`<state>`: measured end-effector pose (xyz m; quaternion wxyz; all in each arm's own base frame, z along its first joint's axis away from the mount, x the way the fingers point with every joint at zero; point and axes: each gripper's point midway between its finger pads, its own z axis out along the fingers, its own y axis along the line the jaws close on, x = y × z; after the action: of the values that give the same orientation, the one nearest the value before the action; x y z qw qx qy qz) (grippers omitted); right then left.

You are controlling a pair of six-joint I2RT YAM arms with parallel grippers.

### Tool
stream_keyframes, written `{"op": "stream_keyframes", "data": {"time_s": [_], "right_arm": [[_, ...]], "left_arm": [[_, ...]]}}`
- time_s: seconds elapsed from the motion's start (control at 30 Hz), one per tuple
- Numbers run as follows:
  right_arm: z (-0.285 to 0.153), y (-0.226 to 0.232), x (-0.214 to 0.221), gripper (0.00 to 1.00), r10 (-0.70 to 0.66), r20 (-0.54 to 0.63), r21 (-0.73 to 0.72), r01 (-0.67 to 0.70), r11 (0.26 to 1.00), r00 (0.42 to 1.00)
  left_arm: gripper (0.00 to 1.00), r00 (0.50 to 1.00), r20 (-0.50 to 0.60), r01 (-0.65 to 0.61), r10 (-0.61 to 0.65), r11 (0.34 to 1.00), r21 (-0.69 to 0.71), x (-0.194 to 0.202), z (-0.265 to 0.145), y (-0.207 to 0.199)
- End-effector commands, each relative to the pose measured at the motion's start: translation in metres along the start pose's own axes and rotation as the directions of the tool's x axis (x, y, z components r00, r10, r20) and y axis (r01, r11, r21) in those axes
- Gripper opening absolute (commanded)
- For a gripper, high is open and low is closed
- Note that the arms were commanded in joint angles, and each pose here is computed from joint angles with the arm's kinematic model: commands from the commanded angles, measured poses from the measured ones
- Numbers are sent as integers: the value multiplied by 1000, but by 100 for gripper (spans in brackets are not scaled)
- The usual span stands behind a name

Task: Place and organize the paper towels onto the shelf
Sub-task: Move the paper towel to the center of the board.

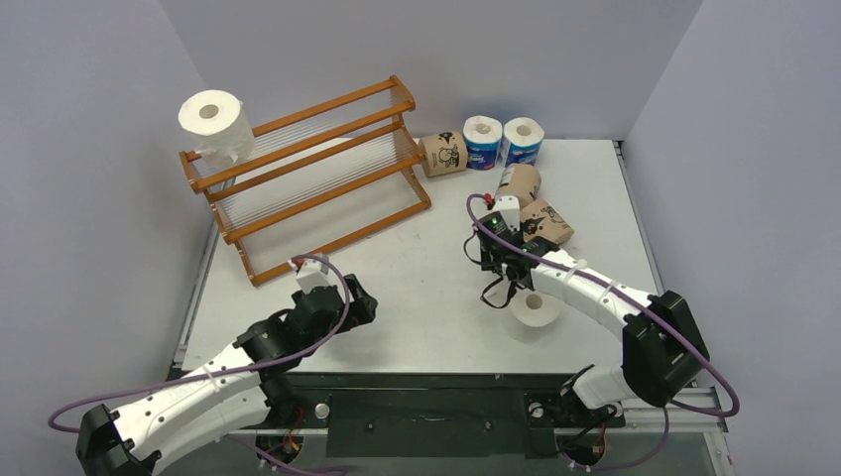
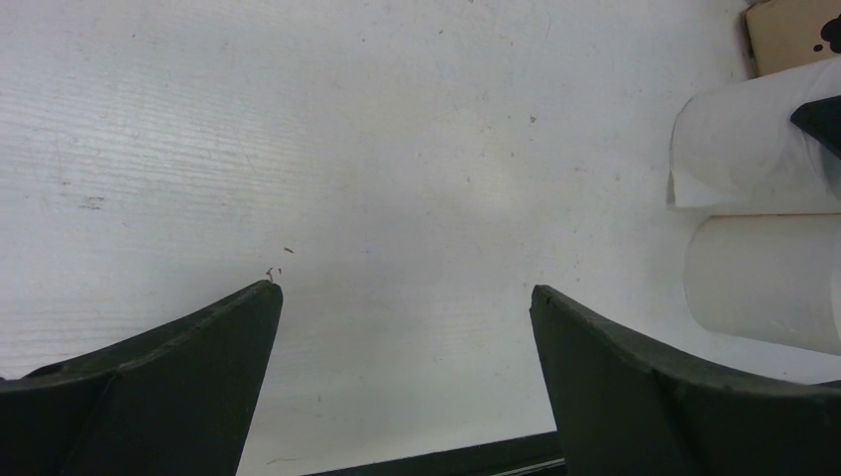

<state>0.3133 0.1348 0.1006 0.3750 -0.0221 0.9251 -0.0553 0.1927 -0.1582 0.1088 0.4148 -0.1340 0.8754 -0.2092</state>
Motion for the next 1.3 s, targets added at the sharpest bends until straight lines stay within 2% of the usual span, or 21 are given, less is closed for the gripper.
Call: {"op": "stream_keyframes", "data": {"time_s": [0.0,0.3,0.7,0.83,1.27], "right_arm": [[-30,26,-23,31,-37,79,-56,42,998,996],[-75,93,-39,29,-101,165,-173,130,976,981],[-93,191,-31,29,-211,197,-264,259,929,957],[-87,208,-27,29,-212,199,-245,258,935,957],[-63,218,-18,26,-72,148,-206,102,973,986]], "left_arm": [[96,998,58,3,-5,999,37,-23,-11,-14],[96,991,130,28,-28,1000,0,-40,-21,-4],[96,952,288,111,-104,994,-8,-75,-52,18],[97,941,318,123,-113,992,-11,-80,-58,25],[97,937,329,136,-120,990,-27,-79,-59,32]]}}
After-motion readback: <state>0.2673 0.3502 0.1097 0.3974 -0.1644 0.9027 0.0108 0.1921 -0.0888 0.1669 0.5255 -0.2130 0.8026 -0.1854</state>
